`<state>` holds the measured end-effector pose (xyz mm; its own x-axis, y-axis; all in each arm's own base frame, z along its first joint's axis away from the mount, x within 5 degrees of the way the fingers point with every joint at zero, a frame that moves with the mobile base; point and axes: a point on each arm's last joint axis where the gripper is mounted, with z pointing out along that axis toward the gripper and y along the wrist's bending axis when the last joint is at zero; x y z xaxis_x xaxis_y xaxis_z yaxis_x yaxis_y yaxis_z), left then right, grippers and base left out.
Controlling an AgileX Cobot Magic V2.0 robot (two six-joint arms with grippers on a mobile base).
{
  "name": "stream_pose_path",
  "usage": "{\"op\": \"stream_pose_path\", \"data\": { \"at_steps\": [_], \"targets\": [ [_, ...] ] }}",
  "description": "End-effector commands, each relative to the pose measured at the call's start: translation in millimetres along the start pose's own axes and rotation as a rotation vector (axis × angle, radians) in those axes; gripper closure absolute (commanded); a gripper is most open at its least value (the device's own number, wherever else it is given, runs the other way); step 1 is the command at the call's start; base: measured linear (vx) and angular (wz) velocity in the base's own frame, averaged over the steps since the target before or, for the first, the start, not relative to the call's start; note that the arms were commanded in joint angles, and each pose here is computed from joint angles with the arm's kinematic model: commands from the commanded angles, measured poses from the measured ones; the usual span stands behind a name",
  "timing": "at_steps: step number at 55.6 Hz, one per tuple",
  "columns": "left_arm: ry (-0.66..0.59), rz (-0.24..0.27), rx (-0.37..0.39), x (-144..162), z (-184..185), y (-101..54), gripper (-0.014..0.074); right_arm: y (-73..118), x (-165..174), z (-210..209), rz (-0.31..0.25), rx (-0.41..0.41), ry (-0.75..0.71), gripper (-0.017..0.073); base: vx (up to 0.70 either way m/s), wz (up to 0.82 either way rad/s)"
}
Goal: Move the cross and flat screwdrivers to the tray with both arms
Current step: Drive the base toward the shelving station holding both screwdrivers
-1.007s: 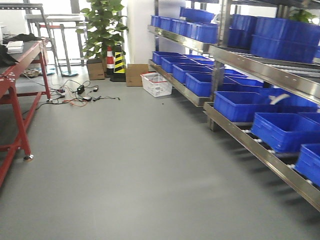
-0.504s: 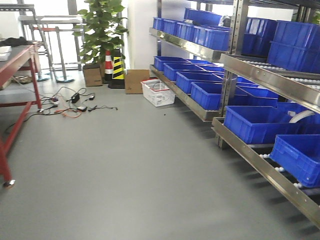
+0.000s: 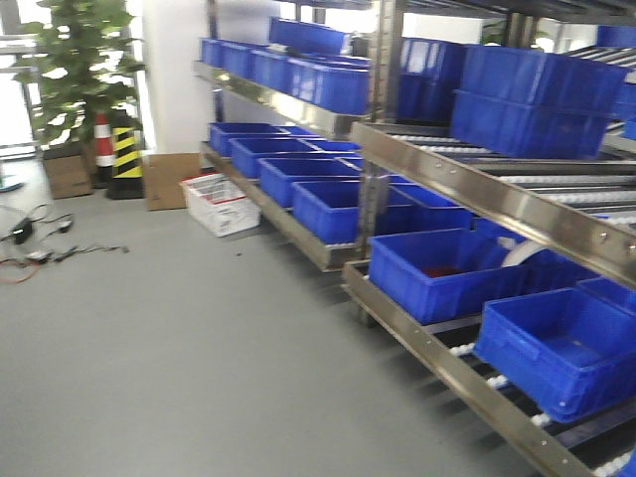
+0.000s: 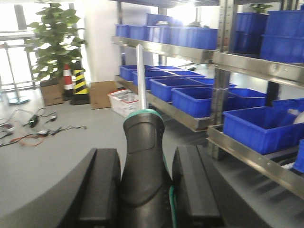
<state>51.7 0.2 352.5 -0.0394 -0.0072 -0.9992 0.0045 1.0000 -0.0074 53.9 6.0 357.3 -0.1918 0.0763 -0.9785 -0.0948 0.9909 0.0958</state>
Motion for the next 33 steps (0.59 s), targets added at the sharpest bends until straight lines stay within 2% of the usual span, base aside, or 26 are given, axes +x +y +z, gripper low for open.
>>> {"op": "stream_pose_path", "data": {
  "at_steps": [1,17,33],
  "targets": [
    [-0.122,-0.005,0.011,-17.8,-2.2,-0.8,0.0591,0.9,-16.8,-0.7,-0.011,0.000,-0.107,0.0567,0.59,-0.48],
    [-0.122,-0.005,0.011,-17.8,-2.2,-0.8,0.0591,0.9,-16.8,-0.7,-0.011,0.000,-0.107,0.0567,0.56,-0.55],
    [-0.123,-0.005,0.011,-17.8,-2.2,-0.8,0.0591,0.9,-16.8,-0.7,-0.011,0.000,-0.107,0.0567,0.51,-0.72]
  ]
}}
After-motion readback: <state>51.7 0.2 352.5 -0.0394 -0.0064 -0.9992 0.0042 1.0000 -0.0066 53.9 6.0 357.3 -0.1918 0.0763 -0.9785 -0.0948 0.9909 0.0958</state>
